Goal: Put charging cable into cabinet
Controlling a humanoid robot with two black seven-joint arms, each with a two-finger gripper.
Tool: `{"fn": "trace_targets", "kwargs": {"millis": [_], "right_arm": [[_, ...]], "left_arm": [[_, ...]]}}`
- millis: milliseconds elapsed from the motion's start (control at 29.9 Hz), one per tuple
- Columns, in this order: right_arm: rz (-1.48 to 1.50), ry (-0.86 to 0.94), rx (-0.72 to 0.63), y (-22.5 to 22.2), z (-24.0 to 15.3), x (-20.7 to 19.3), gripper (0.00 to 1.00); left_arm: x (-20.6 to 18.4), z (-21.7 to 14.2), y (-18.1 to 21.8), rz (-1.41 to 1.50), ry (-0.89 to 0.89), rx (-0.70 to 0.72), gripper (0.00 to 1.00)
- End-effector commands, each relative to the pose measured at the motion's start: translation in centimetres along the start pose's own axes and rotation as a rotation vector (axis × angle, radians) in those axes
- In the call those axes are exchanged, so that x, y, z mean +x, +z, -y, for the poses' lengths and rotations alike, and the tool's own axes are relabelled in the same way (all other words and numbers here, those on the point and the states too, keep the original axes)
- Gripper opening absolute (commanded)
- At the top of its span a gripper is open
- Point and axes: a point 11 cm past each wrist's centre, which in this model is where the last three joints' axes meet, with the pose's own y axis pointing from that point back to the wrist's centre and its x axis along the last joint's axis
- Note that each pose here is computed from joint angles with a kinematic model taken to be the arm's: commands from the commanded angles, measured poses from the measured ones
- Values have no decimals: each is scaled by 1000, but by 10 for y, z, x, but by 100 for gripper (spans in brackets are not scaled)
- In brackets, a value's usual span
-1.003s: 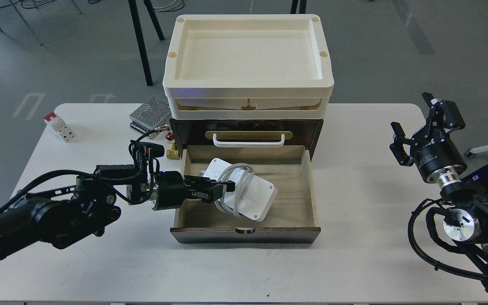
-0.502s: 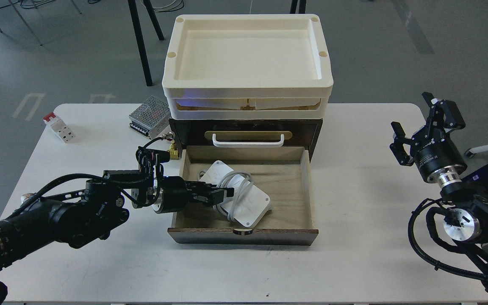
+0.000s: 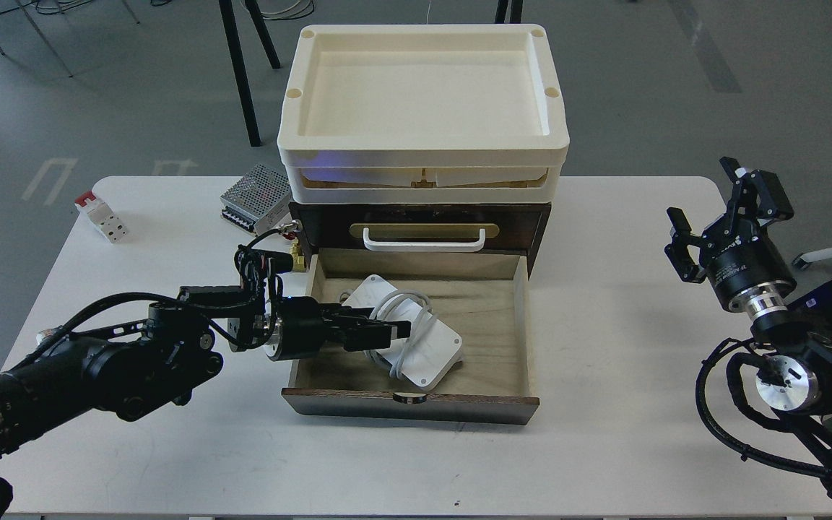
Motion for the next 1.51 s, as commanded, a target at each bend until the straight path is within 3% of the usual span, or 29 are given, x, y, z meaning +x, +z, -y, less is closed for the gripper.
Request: {"fn": "trace_targets", "kwargs": {"millis": [0,301,669,836,1137,1472], "right_arm": [[0,1,0,0,0,0,99],[0,1,0,0,0,0,99],[3,-6,-2,1,0,-1,99],[3,-7,-1,0,0,-1,99],[4,-6,-3,1,-1,-1,99],[5,-7,2,-1,0,-2,99]], "left_arm": [[13,-4,4,2,36,-12,90],[44,-42,-2,25,114,11,90],[66,-141,-14,-82,235,74,92],[69,-189,-34,-288,375,115,95],[67,-255,-90,-835,812,98,98],[55,-200,-120,-1256,1068,-107,98]]}}
